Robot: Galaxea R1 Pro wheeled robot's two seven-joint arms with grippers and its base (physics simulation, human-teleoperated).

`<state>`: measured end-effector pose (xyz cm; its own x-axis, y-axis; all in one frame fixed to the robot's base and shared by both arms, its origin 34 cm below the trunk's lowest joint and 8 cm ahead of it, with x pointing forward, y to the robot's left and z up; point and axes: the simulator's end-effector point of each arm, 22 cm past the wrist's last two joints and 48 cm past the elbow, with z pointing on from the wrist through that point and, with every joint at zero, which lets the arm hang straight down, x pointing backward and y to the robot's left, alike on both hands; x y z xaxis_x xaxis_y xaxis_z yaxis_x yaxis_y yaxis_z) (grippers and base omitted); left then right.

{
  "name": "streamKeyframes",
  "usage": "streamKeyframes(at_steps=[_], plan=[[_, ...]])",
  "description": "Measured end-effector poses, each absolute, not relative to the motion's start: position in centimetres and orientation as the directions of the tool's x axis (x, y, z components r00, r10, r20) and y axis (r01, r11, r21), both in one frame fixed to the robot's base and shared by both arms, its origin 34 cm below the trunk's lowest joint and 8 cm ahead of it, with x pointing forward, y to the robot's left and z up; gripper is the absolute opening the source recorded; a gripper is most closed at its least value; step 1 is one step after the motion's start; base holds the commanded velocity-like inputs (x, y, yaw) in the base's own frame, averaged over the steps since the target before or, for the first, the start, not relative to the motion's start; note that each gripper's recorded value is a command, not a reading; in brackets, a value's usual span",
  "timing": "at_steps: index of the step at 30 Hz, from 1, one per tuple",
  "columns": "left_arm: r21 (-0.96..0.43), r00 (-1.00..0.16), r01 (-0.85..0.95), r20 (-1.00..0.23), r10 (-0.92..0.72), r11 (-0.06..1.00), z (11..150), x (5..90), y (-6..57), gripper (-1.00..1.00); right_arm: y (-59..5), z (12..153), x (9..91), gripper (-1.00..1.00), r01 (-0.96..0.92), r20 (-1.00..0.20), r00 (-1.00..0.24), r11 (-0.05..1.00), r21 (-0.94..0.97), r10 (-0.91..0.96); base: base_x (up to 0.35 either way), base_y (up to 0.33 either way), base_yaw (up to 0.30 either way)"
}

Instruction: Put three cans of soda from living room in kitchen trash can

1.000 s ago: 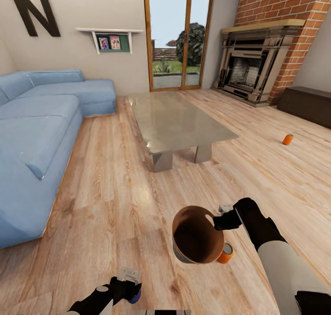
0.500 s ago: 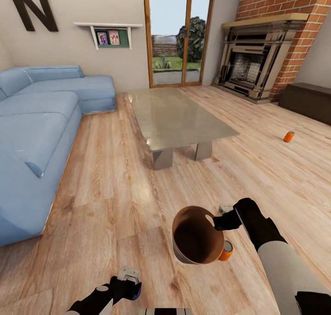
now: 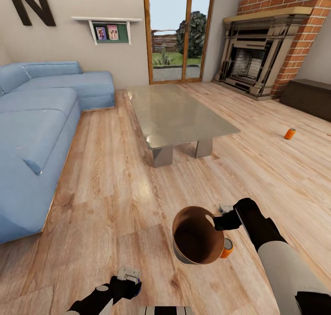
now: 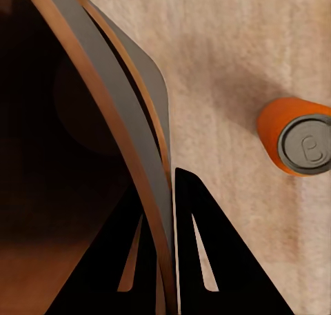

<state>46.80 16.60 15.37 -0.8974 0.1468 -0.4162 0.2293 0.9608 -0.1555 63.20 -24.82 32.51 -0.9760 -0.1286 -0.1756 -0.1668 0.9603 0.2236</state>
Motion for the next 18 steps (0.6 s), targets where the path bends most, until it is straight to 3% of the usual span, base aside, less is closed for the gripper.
streamKeyframes(at_steps=[18], plan=[[-0.163, -0.899, 0.232, -0.413, 0.147, 0.959, 15.23, 46.62, 16.45, 1.0, -24.77, 32.29, 63.11, -1.0, -0.164, -0.171, -0.977, 0.96, 0.228, -0.127, 0.052, 0.0, 0.0]])
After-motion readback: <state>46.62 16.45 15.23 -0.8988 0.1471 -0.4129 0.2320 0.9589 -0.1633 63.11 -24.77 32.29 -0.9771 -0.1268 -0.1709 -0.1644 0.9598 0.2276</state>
